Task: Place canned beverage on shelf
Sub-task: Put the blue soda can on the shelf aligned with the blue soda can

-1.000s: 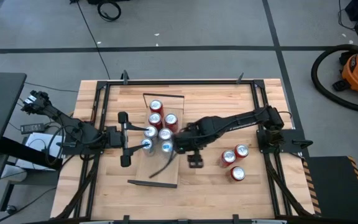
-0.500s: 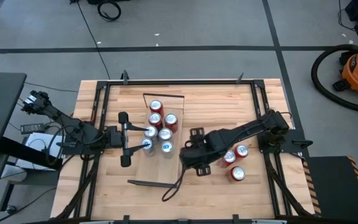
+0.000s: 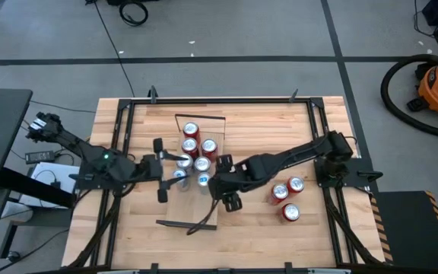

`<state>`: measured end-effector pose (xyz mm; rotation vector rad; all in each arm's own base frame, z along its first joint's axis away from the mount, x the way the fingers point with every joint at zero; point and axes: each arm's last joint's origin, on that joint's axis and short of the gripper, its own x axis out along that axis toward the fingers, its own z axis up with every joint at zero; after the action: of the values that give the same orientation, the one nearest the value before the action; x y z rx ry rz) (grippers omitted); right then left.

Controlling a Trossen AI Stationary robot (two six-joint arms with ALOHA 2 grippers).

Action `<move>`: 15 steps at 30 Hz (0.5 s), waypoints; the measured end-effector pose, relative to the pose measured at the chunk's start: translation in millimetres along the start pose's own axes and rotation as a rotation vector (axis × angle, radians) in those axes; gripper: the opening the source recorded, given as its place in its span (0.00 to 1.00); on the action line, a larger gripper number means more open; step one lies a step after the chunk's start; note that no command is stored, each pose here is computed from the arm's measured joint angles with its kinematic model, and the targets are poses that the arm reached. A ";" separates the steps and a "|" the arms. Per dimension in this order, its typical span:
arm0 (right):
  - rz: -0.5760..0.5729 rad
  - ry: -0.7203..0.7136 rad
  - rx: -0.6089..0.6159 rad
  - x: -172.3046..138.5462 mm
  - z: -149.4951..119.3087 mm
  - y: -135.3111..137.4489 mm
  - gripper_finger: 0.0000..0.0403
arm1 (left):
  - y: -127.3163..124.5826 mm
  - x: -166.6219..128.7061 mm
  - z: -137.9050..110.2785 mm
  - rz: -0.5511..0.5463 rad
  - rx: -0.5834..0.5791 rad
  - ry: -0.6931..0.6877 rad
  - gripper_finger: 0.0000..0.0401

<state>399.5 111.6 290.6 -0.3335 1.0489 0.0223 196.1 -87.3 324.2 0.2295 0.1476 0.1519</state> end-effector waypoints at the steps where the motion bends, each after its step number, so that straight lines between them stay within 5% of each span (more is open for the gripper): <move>1: -0.011 -0.008 0.001 3.2 -4.5 1.4 0.77 | -0.9 1.6 2.1 -0.004 0.005 0.025 0.62; 9: -0.085 -0.173 0.009 -0.6 -51.1 5.9 0.76 | -10.8 20.9 1.5 0.006 -0.019 0.218 0.62; 15: -0.149 -0.401 -0.012 7.1 -61.1 7.0 0.76 | -15.3 39.2 1.5 0.054 -0.091 0.321 0.62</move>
<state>350.1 100.1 255.1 -0.3982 0.6259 -0.0369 236.7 -95.9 317.0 0.1167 0.4529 0.2486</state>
